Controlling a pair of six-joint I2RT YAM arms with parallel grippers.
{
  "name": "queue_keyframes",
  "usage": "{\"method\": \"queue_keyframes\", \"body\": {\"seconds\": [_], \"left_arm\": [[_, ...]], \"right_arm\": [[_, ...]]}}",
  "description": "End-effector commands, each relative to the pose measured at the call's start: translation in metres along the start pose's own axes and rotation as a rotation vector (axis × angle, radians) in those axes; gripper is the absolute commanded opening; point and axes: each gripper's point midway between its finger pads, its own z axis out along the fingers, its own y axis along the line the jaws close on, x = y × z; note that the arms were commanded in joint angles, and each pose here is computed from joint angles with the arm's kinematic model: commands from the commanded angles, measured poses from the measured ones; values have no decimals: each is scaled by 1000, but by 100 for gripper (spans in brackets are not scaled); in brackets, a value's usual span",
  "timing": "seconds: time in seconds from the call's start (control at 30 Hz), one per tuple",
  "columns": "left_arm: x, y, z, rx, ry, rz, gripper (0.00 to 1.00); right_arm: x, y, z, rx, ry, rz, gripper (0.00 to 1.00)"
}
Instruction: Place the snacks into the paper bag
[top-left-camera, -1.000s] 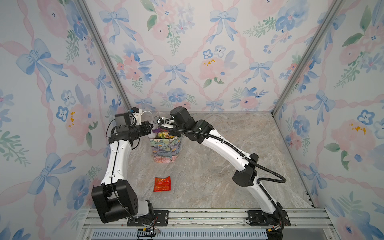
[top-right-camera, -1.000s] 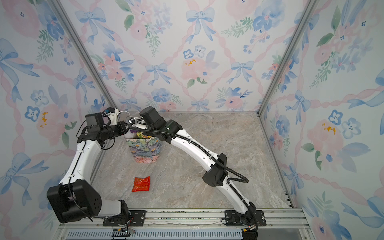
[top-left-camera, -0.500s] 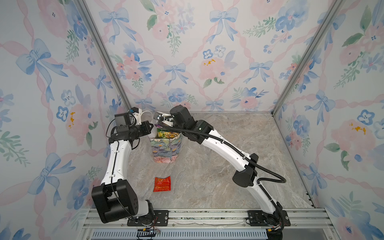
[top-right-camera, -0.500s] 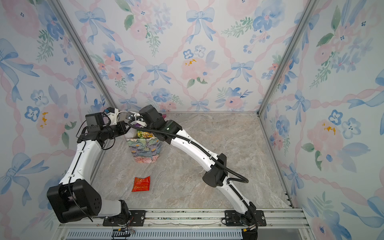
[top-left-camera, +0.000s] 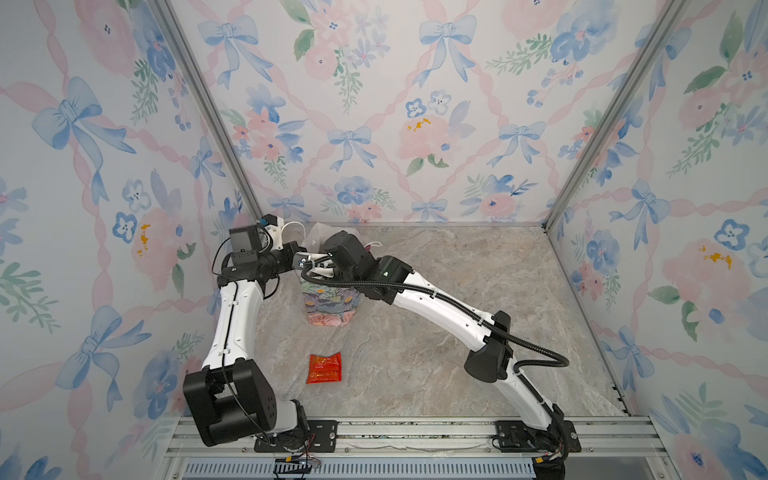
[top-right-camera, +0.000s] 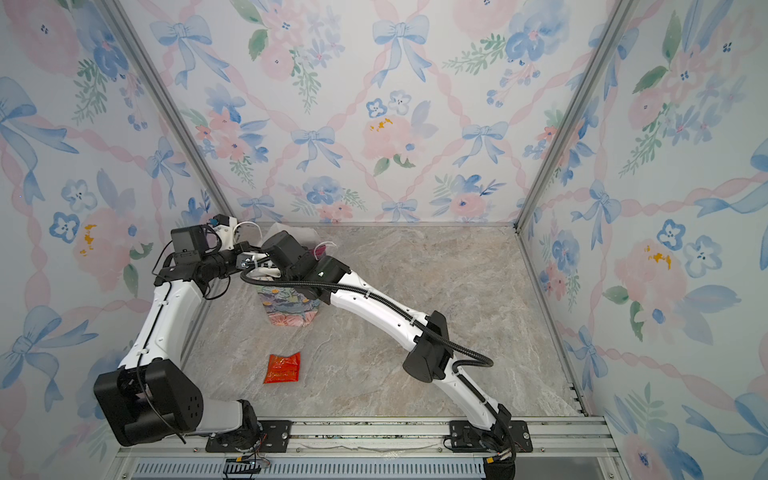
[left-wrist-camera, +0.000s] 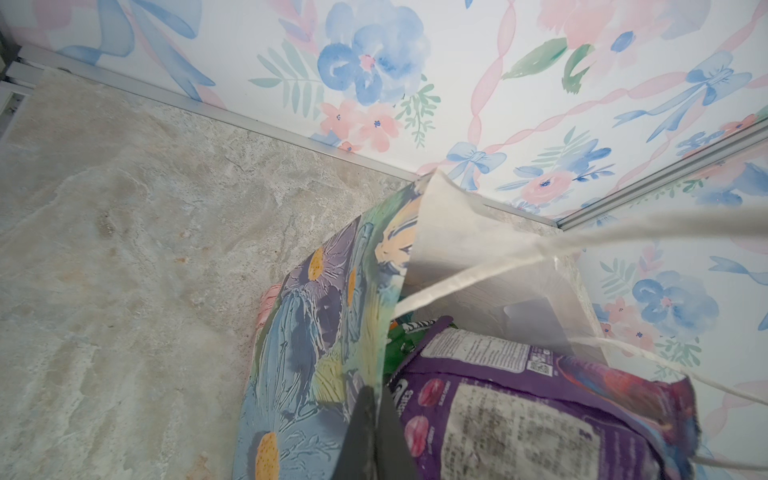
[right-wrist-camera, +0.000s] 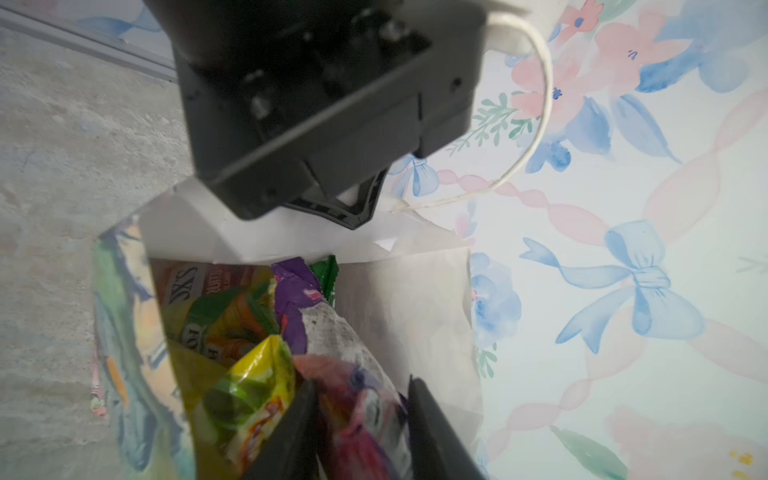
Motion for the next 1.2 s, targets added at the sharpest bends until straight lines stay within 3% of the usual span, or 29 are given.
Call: {"method": "queue_keyframes", "body": {"seconds": [0.0, 0.17, 0.23, 0.33, 0.43, 0.57, 0.83, 1.17], "left_arm": [[8, 4, 5, 9, 31, -30, 0], [8, 4, 4, 7, 31, -31, 0], [8, 5, 4, 5, 30, -30, 0], [8, 4, 3, 3, 28, -28, 0], [7, 3, 3, 6, 28, -26, 0], [8, 4, 3, 5, 28, -28, 0], [9, 5, 5, 1, 32, -30, 0], [8, 6, 4, -3, 29, -30, 0]], "right_arm": [[-22, -25, -31, 3, -87, 127, 49], [-39, -83, -78, 68, -194, 373, 77], [-37, -108, -100, 109, -221, 476, 82], [-19, -137, -126, 129, -224, 656, 83], [26, -152, -134, 86, -155, 859, 79], [95, -144, -126, -27, -35, 1090, 65], [158, -94, -103, -124, 107, 1221, 59], [142, -64, -54, -294, 81, 1287, 58]]}}
